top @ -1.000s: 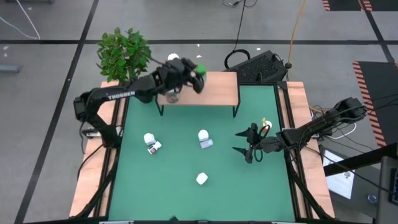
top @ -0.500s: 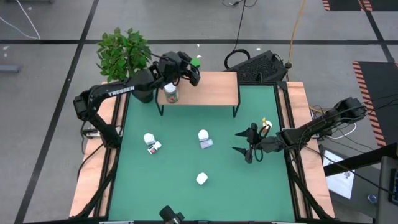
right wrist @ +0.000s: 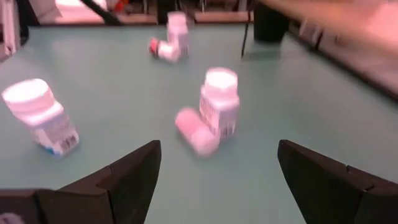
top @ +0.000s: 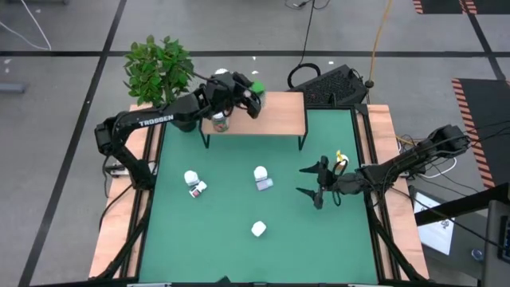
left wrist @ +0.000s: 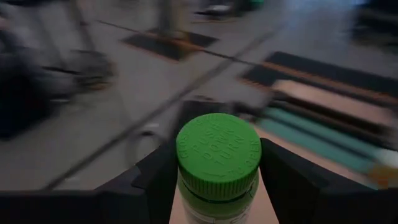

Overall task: Pick and place medicine bottles onto shelf by color
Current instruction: Put the small green pill bottle on the shelf

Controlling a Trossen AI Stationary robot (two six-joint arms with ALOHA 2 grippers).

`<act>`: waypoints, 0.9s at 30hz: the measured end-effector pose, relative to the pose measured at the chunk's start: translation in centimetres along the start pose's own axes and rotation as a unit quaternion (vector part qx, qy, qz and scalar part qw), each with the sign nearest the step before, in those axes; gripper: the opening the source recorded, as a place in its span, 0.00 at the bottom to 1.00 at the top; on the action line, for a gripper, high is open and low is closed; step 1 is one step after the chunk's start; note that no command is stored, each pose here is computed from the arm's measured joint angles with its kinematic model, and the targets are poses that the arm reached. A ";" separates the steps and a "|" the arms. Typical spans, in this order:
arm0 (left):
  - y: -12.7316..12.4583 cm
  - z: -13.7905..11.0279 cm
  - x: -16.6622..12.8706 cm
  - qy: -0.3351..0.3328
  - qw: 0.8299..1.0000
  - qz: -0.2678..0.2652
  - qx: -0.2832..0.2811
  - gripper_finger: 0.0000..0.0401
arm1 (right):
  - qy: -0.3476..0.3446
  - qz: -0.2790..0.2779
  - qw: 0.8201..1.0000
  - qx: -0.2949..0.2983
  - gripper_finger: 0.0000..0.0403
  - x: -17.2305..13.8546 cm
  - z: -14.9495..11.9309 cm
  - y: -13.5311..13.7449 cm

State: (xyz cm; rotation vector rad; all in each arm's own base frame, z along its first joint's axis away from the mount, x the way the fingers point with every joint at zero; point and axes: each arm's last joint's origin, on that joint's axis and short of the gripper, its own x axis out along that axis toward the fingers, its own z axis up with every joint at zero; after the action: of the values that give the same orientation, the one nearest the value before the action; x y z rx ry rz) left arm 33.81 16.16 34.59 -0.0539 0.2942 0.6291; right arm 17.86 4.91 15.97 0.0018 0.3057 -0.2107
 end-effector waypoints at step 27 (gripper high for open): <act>-15.7 -0.4 -6.4 -0.061 0.962 -0.261 0.049 0.51 | -0.247 0.068 0.966 0.029 0.78 0.1 5.4 -2.5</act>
State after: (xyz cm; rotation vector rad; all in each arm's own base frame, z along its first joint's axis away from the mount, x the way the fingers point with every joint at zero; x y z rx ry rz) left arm 38.05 -0.27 35.42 0.0038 0.1787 0.0910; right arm 19.07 2.30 21.15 0.0276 -0.1979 -0.0777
